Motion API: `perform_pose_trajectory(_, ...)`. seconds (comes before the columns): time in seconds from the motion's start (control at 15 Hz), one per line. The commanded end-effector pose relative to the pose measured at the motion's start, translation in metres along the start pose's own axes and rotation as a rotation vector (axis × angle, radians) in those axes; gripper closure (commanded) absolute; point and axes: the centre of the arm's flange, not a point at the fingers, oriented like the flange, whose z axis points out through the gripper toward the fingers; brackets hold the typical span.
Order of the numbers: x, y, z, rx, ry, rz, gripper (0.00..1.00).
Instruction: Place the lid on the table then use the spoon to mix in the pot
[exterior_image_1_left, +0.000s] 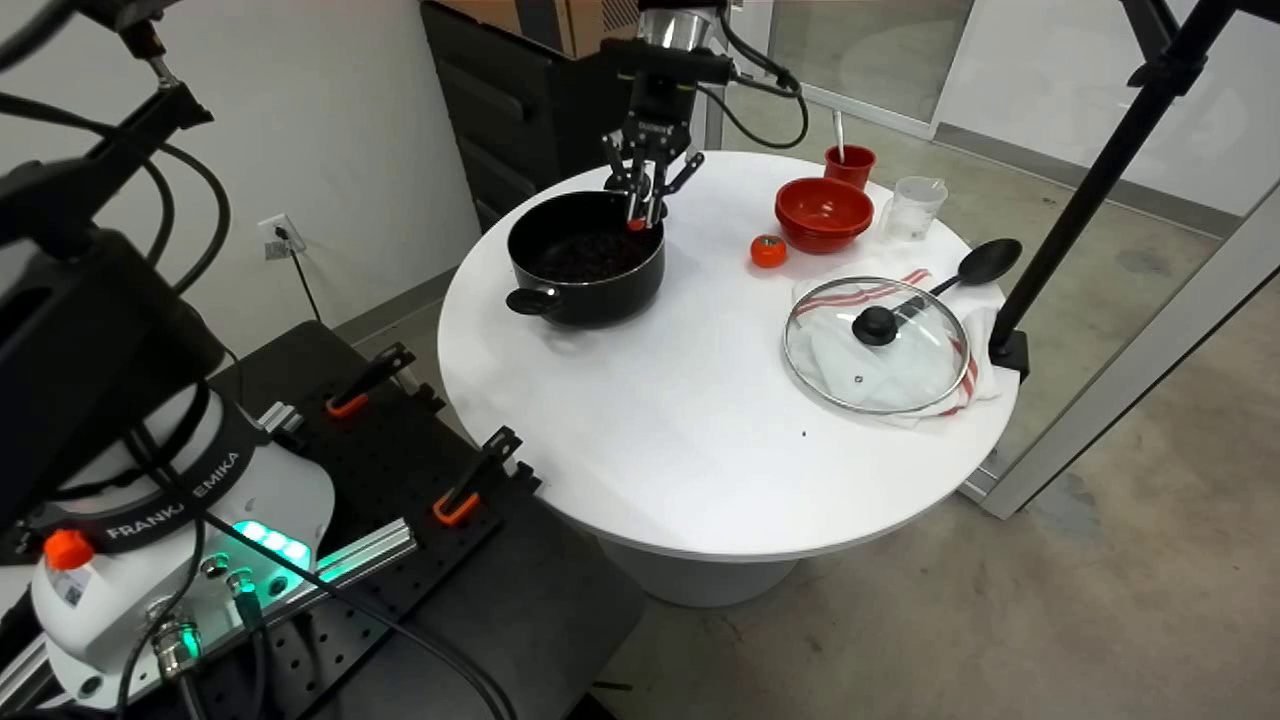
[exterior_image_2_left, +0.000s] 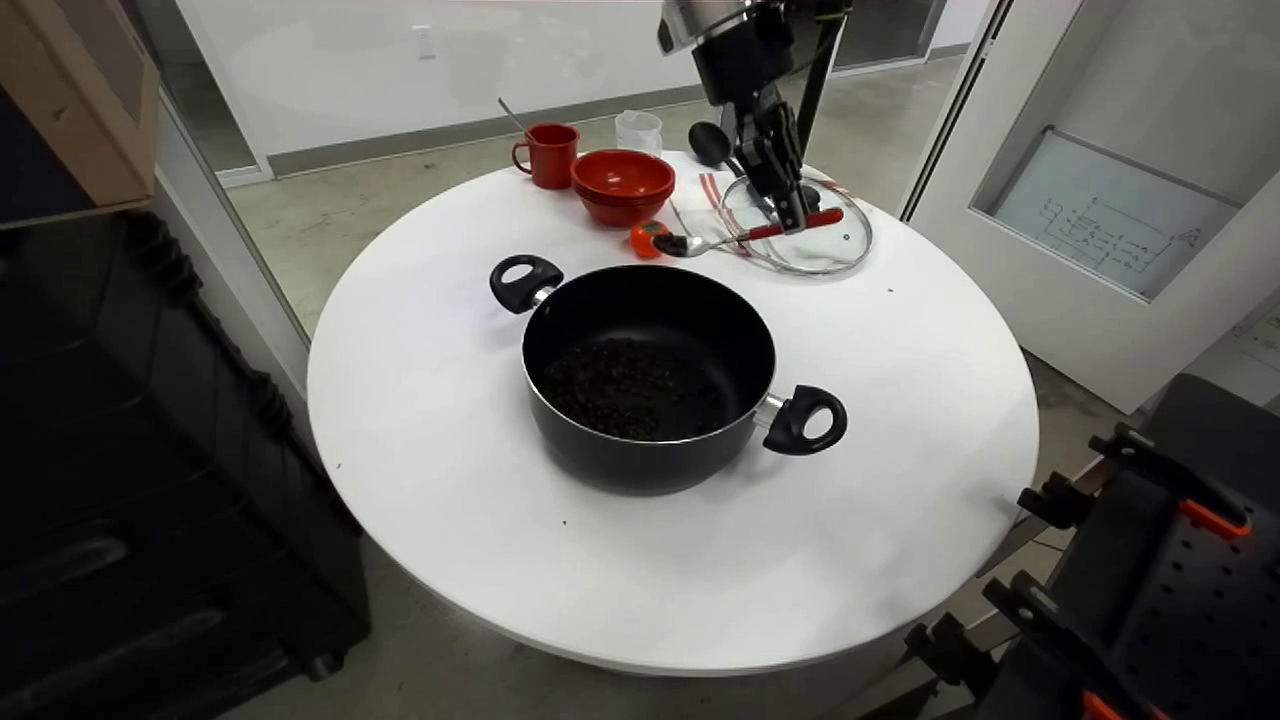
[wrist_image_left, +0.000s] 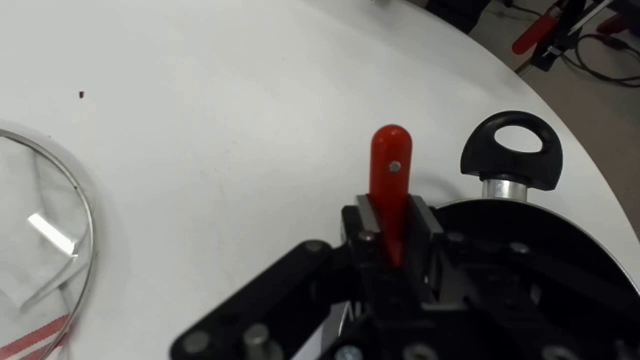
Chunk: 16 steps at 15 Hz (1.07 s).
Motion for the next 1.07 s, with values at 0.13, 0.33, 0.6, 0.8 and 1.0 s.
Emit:
perform_pose_trajectory(0.13, -0.015, -0.008, -0.044, 0.015, 0.064, 0.001, 0.95)
perform_pose_trajectory(0.33, 0.003, -0.006, -0.069, 0.046, 0.106, 0.037, 0.95)
perform_pose_trajectory(0.6, 0.04, -0.001, -0.101, 0.076, 0.172, 0.106, 0.95)
perform_pose_trajectory(0.8, 0.071, 0.001, -0.116, 0.076, 0.204, 0.167, 0.95)
perform_pose_trajectory(1.0, 0.097, 0.008, -0.125, 0.073, 0.221, 0.229, 0.95)
